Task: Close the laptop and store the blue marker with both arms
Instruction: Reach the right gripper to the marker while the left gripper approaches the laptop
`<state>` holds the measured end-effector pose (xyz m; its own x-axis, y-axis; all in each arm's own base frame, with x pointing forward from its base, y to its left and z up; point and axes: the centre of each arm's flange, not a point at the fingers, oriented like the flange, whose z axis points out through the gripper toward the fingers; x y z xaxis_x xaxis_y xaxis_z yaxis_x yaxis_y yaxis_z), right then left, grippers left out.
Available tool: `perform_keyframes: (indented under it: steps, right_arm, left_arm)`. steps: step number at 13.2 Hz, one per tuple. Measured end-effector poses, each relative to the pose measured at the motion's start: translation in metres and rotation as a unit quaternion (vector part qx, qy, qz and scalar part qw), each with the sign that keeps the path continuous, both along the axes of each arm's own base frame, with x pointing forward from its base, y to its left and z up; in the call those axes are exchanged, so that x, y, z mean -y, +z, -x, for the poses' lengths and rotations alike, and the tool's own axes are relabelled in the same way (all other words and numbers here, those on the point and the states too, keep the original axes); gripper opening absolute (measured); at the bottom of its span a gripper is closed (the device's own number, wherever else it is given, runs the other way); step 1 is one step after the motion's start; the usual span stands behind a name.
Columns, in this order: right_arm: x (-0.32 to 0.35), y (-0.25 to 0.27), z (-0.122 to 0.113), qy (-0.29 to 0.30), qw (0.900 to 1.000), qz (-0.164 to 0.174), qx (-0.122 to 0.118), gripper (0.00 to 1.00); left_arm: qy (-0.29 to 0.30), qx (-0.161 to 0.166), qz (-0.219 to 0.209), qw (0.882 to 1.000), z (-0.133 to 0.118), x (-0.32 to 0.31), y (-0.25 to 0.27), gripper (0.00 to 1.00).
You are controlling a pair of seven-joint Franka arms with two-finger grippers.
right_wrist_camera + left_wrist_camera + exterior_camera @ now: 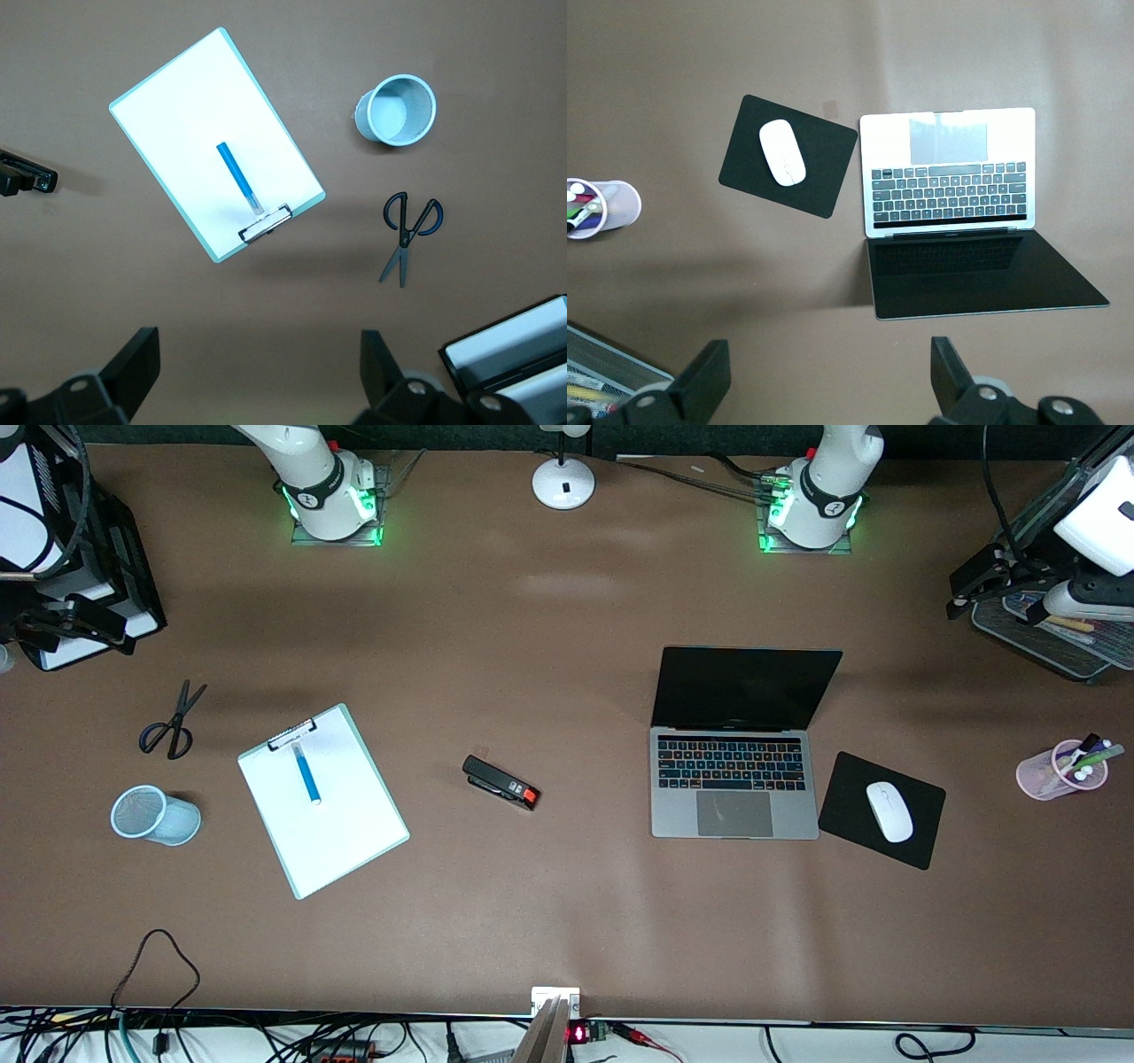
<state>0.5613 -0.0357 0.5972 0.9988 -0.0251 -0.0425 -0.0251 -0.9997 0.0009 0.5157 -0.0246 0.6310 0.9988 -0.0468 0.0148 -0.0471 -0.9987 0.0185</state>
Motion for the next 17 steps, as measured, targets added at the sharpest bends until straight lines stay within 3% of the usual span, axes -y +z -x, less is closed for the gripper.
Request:
perform_keyframes:
  steps: [6, 9, 17]
  right_arm:
    - [0.0, 0.0, 0.0, 0.0, 1.0, 0.0, 0.001, 1.0]
    - [-0.001, -0.011, -0.007, 0.0, 1.0, 0.002, -0.006, 1.0]
    - [-0.032, -0.123, -0.067, 0.024, 0.999, 0.018, -0.03, 1.0]
  left_arm:
    - [0.0, 0.0, -0.001, 1.0, 0.0, 0.0, 0.0, 1.0]
    - [-0.001, -0.015, -0.002, 1.0, 0.001, 0.001, -0.011, 1.0]
    - [-0.014, -0.088, -0.02, 0.996, 0.017, 0.062, -0.079, 1.0]
